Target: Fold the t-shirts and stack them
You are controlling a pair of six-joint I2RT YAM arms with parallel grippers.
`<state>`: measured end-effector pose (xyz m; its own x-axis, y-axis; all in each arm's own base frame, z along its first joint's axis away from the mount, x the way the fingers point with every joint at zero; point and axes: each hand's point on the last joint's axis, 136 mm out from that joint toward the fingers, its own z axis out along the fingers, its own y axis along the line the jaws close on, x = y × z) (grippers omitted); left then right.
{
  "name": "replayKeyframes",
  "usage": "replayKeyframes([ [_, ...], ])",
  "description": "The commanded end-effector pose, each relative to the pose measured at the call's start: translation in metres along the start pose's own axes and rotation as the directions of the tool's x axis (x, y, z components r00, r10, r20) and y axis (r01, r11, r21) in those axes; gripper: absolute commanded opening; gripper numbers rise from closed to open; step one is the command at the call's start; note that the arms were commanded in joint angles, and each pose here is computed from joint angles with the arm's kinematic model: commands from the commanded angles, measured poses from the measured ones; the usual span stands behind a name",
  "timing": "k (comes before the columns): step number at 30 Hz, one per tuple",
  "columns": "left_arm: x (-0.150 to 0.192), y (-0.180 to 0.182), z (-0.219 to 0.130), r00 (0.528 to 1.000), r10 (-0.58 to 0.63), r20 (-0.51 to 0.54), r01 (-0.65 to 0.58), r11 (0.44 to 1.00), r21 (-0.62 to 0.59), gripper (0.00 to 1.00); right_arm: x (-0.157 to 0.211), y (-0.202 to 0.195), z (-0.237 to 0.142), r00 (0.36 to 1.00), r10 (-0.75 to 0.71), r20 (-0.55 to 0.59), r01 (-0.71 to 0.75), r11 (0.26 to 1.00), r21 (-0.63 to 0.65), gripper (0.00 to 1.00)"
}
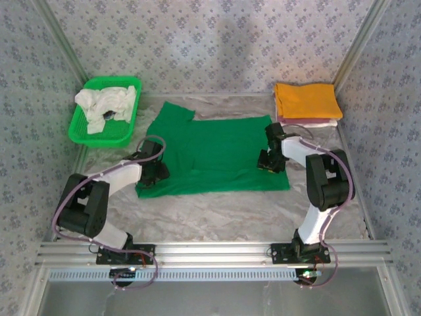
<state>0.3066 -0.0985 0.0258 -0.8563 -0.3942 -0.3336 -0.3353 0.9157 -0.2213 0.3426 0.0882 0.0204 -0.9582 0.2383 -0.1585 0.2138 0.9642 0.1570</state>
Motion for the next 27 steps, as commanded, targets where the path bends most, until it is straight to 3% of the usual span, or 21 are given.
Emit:
replayKeyframes([
  [1,0.023,0.020,0.015,0.995,-0.060,-0.083,0.059,0.998,-0.019,0.53,0.029,-0.018,0.013,0.995,0.031,-0.100,-0.024,0.997,0.068,0.40],
  [10,0.075,0.053,-0.006,0.981,-0.110,-0.160,0.105,0.994,-0.041,0.55,0.100,-0.048,-0.007,0.986,0.150,-0.075,-0.144,0.986,0.086,0.42],
  [15,0.079,0.043,-0.024,0.985,-0.091,-0.147,0.091,0.996,-0.002,0.55,0.098,-0.045,-0.020,0.987,0.146,-0.074,-0.140,0.986,0.086,0.43],
  [18,0.033,0.016,-0.049,0.998,-0.043,-0.046,0.046,0.997,0.059,0.55,0.068,-0.029,-0.051,0.990,0.140,-0.008,-0.140,0.989,0.050,0.44],
  [22,-0.071,-0.040,-0.085,0.990,0.049,0.130,-0.068,0.986,0.149,0.55,-0.001,-0.005,-0.103,0.977,0.133,0.167,-0.127,0.991,-0.044,0.51],
  [24,-0.126,-0.069,-0.084,0.972,0.144,0.185,-0.167,0.980,0.111,0.58,-0.046,0.004,-0.119,0.963,0.119,0.244,-0.104,0.992,-0.072,0.52],
  [27,-0.190,-0.108,-0.060,0.957,0.234,0.172,-0.247,0.967,0.059,0.54,-0.101,0.008,-0.119,0.950,0.098,0.296,-0.081,0.994,-0.071,0.54],
])
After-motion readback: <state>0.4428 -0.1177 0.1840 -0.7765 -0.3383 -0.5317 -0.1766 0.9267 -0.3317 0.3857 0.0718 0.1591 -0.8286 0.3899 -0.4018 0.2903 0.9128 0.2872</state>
